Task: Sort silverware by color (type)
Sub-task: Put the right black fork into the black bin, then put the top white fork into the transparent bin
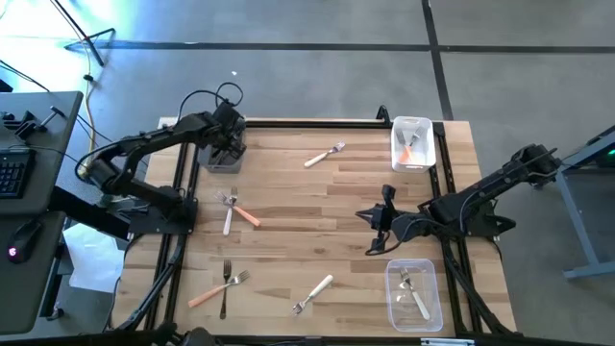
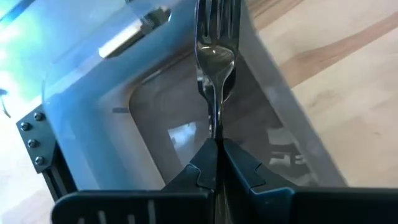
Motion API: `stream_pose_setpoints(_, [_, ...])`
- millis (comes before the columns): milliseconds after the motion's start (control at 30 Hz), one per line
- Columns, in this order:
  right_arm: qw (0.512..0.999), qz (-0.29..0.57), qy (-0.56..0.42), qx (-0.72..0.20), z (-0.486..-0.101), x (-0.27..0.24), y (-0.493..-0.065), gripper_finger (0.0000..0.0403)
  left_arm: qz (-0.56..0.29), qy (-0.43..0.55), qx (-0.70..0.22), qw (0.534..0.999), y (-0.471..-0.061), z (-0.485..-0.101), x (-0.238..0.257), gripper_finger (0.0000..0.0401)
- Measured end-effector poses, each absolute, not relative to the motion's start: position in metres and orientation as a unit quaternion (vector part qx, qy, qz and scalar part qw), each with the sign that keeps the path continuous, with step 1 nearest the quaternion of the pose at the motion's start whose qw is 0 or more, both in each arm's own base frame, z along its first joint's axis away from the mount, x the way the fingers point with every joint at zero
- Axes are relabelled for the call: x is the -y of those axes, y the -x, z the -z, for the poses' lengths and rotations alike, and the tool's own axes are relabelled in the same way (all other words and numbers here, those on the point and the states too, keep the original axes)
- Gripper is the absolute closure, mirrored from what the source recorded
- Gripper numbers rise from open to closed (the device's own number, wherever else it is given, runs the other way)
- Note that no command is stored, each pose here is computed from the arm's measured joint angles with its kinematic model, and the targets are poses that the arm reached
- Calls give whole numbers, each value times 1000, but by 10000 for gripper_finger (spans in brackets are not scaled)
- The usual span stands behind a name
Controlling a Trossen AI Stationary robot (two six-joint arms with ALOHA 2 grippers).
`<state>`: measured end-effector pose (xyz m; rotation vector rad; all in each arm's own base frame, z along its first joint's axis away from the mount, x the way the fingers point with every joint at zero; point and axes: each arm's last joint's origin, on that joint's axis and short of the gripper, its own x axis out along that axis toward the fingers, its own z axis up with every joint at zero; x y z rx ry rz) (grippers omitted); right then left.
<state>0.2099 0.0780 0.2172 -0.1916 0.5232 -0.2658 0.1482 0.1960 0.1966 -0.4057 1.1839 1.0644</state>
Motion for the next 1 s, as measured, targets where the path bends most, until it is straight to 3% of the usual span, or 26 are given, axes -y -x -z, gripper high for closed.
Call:
stream_pose_setpoints(433, [953, 126, 93, -259, -217, -78, -210, 403, -480, 189, -530, 673, -150, -179, -212, 397])
stream_pose_setpoints(1000, [953, 121, 92, -263, -217, -78, -210, 403, -486, 171, -495, 700, -142, -214, -192, 280])
